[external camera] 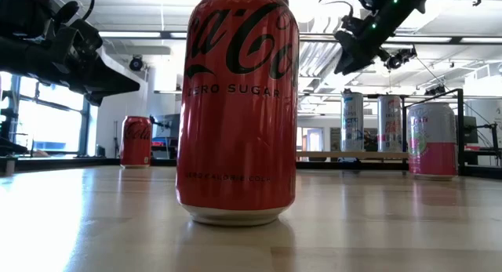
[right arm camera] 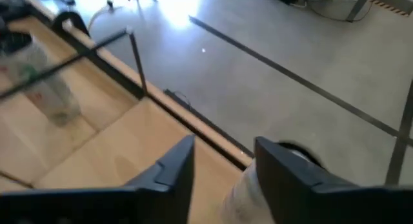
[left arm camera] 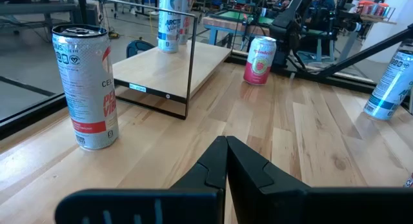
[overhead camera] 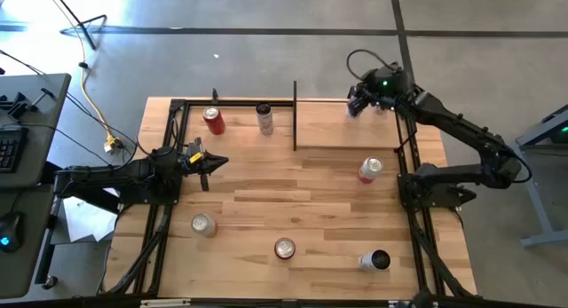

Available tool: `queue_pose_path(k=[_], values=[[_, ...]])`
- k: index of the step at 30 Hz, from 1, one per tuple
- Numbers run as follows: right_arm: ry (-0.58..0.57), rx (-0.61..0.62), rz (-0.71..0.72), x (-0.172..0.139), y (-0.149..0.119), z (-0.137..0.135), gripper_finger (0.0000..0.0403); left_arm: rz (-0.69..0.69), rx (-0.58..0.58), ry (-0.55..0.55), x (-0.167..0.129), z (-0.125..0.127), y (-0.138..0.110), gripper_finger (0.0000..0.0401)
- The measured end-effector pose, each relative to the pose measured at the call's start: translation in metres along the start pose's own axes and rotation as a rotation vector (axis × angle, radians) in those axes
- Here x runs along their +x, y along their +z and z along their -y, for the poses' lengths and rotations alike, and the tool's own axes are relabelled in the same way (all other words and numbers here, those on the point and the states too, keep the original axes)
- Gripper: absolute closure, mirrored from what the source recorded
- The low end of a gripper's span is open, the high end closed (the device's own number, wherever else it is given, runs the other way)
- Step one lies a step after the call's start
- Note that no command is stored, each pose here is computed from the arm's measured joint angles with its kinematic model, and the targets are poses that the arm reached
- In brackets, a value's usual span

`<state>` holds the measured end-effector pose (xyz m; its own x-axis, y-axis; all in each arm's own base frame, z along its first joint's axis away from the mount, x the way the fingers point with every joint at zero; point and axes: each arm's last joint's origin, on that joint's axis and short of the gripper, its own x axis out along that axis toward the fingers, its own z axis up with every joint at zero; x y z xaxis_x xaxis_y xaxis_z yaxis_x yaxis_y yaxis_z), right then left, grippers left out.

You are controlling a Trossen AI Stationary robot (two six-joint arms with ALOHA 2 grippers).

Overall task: Place canned beverage on shelf
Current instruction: Put the left white and blue soda can on the shelf

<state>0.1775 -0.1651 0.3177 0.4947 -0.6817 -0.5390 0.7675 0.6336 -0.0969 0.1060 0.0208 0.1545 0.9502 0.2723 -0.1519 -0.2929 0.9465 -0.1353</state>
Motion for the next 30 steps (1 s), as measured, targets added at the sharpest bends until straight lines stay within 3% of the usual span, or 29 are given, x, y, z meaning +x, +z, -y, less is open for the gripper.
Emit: queue_pose_path(k=[5,11,20,30], values=[[-0.038,-0.017,-0.003,0.008,-0.020,-0.024,0.0345,0.000,0.000,0.000,0.000,0.000,0.000,0.0401],[-0.069,0.049,0.062,0.017,-0.046,-0.049,0.0390,0.000,0.000,0.001,0.000,0.000,0.000,0.0401],[-0.206,0.202,0.124,0.034,-0.070,-0.058,0.0400,0.001,-0.001,0.004,0.000,0.000,0.000,0.0401],[-0.325,0.165,0.065,0.073,-0.066,-0.085,0.0400,0.001,-0.001,0.004,0.000,0.000,0.000,0.0401]])
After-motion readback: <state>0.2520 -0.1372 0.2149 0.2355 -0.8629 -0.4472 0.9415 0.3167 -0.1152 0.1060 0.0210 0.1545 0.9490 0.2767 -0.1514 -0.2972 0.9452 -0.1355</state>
